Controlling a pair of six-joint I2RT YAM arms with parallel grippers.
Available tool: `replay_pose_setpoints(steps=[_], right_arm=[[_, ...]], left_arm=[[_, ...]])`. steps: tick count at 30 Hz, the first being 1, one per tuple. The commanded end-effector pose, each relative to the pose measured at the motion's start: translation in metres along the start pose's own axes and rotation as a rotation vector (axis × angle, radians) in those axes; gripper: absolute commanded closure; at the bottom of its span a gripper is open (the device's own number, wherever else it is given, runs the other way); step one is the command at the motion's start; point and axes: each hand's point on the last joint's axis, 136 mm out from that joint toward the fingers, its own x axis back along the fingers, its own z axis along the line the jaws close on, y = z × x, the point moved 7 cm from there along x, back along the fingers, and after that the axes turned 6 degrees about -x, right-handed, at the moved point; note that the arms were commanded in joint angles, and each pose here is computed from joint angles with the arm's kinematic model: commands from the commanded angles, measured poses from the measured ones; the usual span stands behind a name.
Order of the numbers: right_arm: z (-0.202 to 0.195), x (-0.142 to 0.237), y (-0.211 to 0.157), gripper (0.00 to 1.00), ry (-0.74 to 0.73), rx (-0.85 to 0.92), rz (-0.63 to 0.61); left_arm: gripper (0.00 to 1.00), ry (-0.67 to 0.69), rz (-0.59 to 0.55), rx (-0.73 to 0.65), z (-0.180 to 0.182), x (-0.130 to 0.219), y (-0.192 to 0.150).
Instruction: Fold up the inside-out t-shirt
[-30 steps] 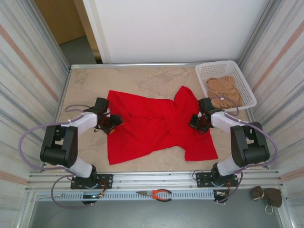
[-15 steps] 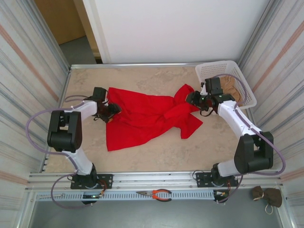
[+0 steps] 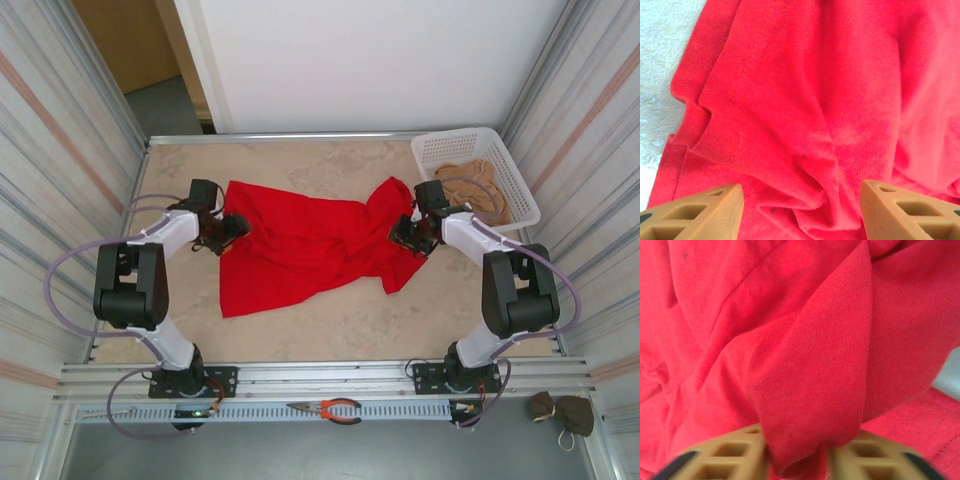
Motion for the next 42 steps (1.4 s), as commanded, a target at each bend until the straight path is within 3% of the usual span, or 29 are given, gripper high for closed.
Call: replay_pose_setpoints(steps=[1,3,8,12,13,14,15,17,23,31,35,42], right_arm=[[0.004,0.003,-0.001,0.84,0.005,0.017,-0.018],[0.008,0.01,-0.003,1.0,0.012,0.025,-0.021],[0.032,0.04,0.007,1.0,0.09,0.045,-0.092],[0.08,0.052,0.067,1.0,0.232,0.075,-0.184],[0.093,0.05,0.084,0.93,0.288,0.089,-0.196],[0.103,0.046,0.1,0.7,0.345,0.097,-0.191],[0.11,0.047,0.113,0.55,0.387,0.097,-0.189],[0.119,0.057,0.123,0.43,0.43,0.1,-0.19],[0.08,0.077,0.056,0.43,0.294,0.078,-0.162],[0.022,0.039,-0.047,0.37,0.056,0.081,-0.048],[0.022,0.021,-0.054,0.37,-0.007,0.139,-0.062],[0.031,-0.011,-0.032,0.37,-0.13,0.204,-0.054]], left_arm=[[0.37,0.012,-0.001,-0.021,0.002,0.008,-0.003],[0.37,0.009,0.001,-0.02,0.002,0.007,-0.004],[0.37,0.002,-0.016,-0.037,0.0,0.011,0.0],[0.37,-0.015,-0.031,-0.061,-0.01,0.015,0.014],[0.37,-0.021,-0.035,-0.067,-0.012,0.015,0.018],[0.37,-0.026,-0.043,-0.074,-0.014,0.016,0.022],[0.37,-0.033,-0.047,-0.078,-0.016,0.018,0.025],[0.37,-0.057,-0.041,-0.087,-0.021,0.023,0.028],[0.36,-0.103,-0.016,-0.02,-0.017,0.042,-0.008],[0.35,-0.054,0.013,-0.049,-0.009,0.044,-0.104],[0.35,-0.036,-0.009,-0.059,-0.006,0.048,-0.12],[0.35,-0.025,-0.005,-0.073,-0.004,0.053,-0.125]])
